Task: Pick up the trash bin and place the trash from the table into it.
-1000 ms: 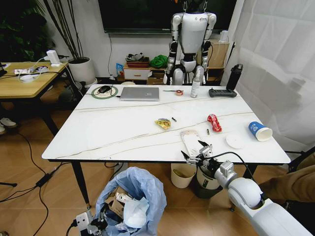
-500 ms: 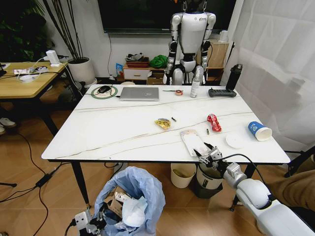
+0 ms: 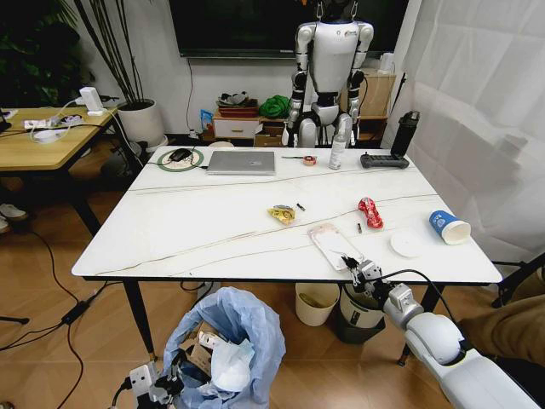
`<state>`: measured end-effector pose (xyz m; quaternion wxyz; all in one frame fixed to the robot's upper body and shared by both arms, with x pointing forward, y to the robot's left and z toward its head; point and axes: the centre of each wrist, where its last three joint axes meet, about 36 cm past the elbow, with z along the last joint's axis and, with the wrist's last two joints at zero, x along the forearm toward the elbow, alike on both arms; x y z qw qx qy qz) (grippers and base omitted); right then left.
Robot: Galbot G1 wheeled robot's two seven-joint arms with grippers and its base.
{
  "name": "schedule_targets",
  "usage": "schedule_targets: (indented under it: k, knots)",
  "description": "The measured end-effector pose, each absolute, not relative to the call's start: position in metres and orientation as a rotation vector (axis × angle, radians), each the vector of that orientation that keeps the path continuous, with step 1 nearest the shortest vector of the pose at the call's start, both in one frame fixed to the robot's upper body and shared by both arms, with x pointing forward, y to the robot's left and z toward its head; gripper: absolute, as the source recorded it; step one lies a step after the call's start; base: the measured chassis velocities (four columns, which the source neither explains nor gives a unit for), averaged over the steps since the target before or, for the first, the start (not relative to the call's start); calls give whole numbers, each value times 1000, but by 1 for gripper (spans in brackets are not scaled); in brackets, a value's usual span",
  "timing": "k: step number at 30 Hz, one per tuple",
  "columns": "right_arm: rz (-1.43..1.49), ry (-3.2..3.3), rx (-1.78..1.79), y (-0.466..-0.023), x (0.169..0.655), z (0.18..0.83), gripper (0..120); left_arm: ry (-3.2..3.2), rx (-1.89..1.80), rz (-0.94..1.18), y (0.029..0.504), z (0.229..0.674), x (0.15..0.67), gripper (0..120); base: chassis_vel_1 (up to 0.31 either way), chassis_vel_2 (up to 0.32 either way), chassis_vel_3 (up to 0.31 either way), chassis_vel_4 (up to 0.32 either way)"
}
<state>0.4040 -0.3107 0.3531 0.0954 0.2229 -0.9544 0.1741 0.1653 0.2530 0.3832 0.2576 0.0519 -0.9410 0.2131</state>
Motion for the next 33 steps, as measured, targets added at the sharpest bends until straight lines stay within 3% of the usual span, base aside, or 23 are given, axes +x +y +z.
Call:
schedule_targets:
  k: [12, 18, 25, 33]
  knots:
    - [134, -2971, 807, -303, 412, 391, 0, -2546, 146, 591, 252, 385, 167, 0, 0, 0, 0, 0]
    - [-68, -2985, 1069, -304, 406, 400, 0, -2548, 143, 597, 252, 387, 168, 0, 0, 0, 0, 0]
    - [-418, -2763, 1731, -273, 383, 413, 0, -2551, 145, 596, 255, 389, 170, 0, 0, 0, 0, 0]
    - [-432, -2389, 2138, -233, 365, 388, 0, -2558, 150, 601, 255, 392, 171, 0, 0, 0, 0, 0]
